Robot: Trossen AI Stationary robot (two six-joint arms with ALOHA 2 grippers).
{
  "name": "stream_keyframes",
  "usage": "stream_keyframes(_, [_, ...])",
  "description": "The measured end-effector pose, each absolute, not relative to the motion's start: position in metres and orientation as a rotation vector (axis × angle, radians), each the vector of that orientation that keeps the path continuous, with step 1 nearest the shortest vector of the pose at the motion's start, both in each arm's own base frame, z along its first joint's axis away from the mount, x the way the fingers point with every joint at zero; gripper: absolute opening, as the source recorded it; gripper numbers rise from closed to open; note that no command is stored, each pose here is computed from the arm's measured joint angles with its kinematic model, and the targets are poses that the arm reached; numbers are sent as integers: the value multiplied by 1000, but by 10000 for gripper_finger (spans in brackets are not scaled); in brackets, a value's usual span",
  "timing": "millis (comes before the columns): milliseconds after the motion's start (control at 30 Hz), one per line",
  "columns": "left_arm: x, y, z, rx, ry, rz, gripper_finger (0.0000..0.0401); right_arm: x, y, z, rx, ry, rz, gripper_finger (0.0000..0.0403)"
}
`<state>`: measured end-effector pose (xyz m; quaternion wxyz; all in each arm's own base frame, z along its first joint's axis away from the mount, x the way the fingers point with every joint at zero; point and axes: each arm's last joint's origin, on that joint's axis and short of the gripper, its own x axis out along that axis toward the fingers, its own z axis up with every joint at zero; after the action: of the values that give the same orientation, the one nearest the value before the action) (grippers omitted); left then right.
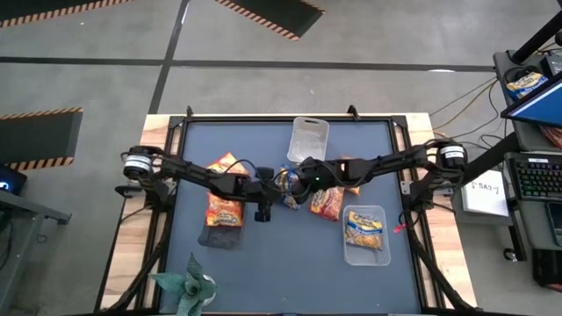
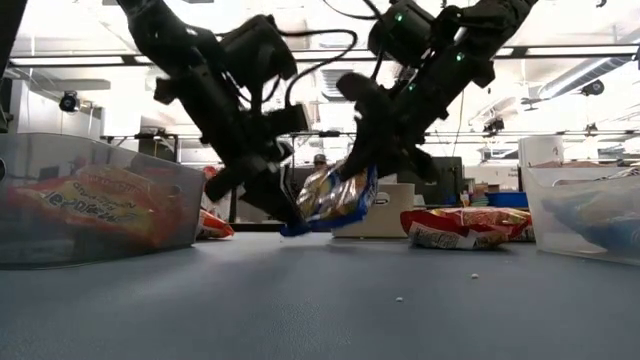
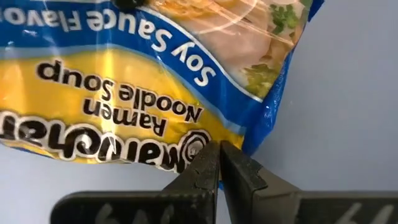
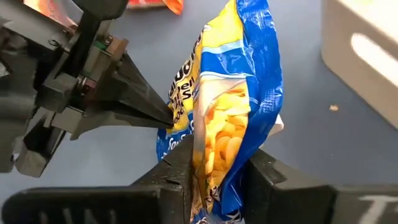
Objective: Sort Maruchan noodles
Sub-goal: Put the blue noodle pack into the transparent bin
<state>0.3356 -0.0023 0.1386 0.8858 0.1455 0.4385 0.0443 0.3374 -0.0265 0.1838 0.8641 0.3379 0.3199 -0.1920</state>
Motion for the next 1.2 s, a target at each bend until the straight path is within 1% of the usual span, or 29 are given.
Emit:
stream_keyframes(167, [329,-4,166,302,844,97,0,322,-25,208,698,677,-367,77])
stream_keyframes(267, [325,-5,185,316,780,97,0,306,-19,229,720,721,-235,77])
stream_keyframes(400, [318,-5,209,341,704,100,0,277,-4,256,840,820,-19,77])
stream_keyframes(500, [315,-5,222,353,657,104,0,255,12,266,931,947,49,77])
stream_keyframes(700, [313,-5,228,352,629,107,0,203,43,259,996,1374,-124,77])
stream_keyframes(767, [314,-5,228,352,623,108,0,191,50,258,988,1461,-173,77])
stream_keyframes(833, [314,-5,227,352,627,107,0,185,54,260,986,1475,-210,77])
stream_keyframes(967, [314,-5,226,352,628,107,0,185,54,262,952,1396,-287,77])
stream_keyframes(1033, [314,-5,227,352,626,108,0,184,53,261,948,1395,-305,78])
stream_keyframes(1200, [314,-5,227,352,626,107,0,185,54,261,956,1398,-307,102])
